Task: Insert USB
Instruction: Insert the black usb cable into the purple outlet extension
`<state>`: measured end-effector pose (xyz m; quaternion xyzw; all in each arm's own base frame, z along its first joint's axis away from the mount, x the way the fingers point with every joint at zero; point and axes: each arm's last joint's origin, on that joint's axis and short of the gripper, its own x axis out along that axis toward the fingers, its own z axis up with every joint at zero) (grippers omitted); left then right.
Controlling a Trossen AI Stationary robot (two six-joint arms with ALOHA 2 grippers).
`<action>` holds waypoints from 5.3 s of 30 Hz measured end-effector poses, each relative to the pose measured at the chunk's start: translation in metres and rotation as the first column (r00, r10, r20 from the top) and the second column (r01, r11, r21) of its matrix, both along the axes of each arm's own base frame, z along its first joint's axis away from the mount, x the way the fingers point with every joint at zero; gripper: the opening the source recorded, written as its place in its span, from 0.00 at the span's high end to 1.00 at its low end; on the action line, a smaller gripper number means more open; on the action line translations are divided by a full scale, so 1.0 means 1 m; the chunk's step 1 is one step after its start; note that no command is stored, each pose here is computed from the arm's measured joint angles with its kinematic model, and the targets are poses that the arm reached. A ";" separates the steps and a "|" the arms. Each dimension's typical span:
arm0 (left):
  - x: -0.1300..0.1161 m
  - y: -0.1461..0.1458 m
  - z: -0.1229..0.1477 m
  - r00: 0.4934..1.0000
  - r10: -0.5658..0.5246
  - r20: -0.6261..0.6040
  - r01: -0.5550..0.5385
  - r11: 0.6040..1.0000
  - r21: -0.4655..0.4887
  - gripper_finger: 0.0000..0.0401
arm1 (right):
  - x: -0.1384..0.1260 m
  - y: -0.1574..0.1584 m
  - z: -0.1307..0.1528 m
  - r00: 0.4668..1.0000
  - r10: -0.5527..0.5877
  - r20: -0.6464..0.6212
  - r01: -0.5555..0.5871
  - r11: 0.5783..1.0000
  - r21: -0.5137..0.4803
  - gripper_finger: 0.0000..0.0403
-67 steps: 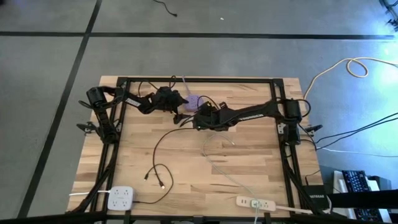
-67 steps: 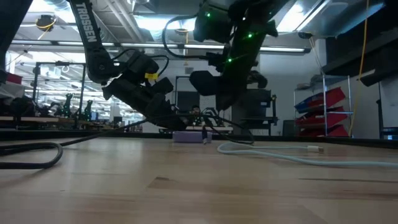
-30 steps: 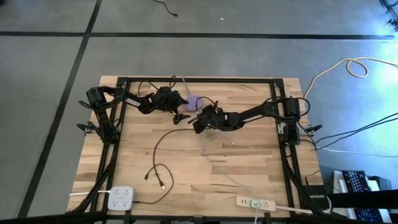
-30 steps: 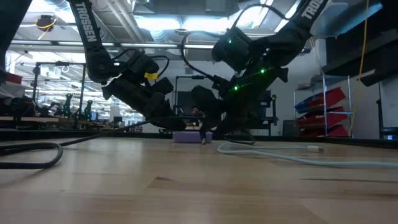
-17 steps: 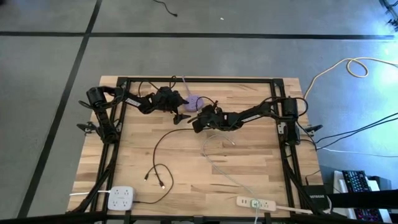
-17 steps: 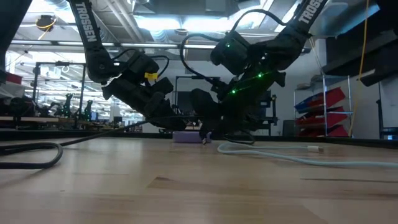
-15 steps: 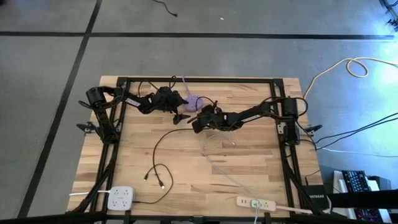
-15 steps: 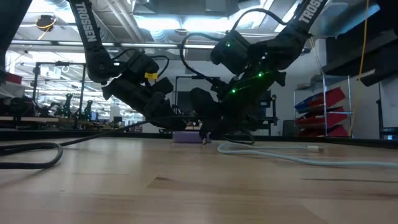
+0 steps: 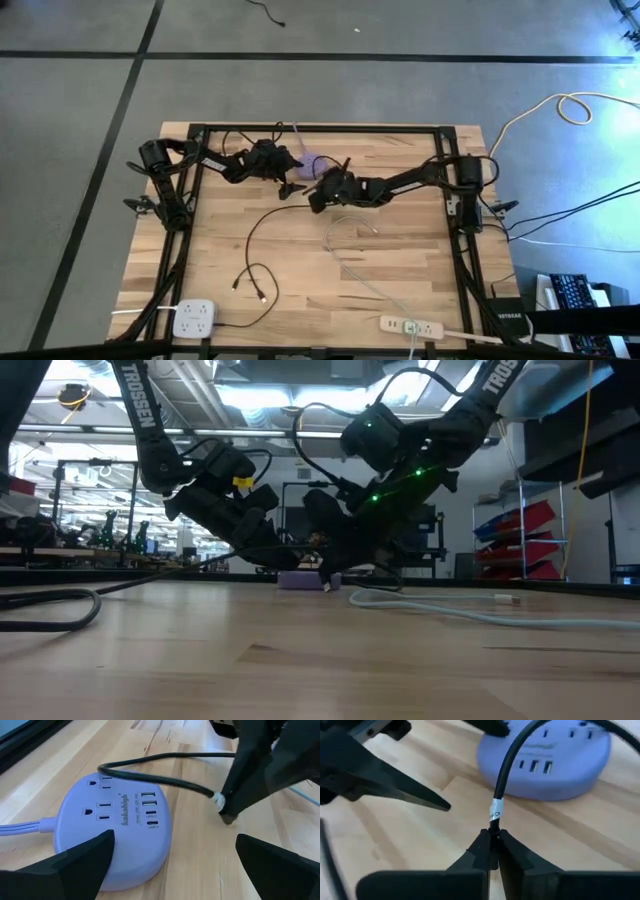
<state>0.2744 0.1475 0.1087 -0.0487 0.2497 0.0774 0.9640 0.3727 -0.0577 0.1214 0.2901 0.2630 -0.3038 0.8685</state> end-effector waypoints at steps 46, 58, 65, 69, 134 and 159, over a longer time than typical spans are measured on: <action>0.001 -0.002 0.000 1.000 0.011 -0.004 -0.011 1.000 -0.025 0.00 | -0.046 0.009 0.069 0.382 0.204 0.902 -0.287 0.953 -0.094 1.00; 0.001 -0.003 0.000 1.000 0.003 -0.010 -0.003 1.000 0.002 0.00 | -0.038 0.016 0.026 0.735 0.178 0.654 -0.306 0.948 0.086 1.00; 0.001 -0.003 0.000 1.000 0.001 -0.013 0.000 1.000 0.012 0.00 | -0.040 0.029 0.013 0.800 0.258 0.541 -0.423 0.883 0.204 1.00; 0.001 -0.003 0.000 1.000 0.003 -0.015 -0.003 1.000 0.013 0.00 | -0.048 0.033 0.000 0.902 0.240 0.358 -0.354 0.886 0.300 1.00; 0.002 -0.003 -0.001 1.000 0.008 -0.018 -0.008 1.000 0.016 0.00 | -0.016 -0.034 -0.027 0.809 0.438 0.392 -0.514 0.851 0.109 0.69; 0.002 -0.003 -0.001 1.000 0.009 -0.018 -0.009 1.000 0.016 0.00 | -0.010 -0.036 -0.039 0.819 0.477 0.318 -0.522 0.850 0.070 0.69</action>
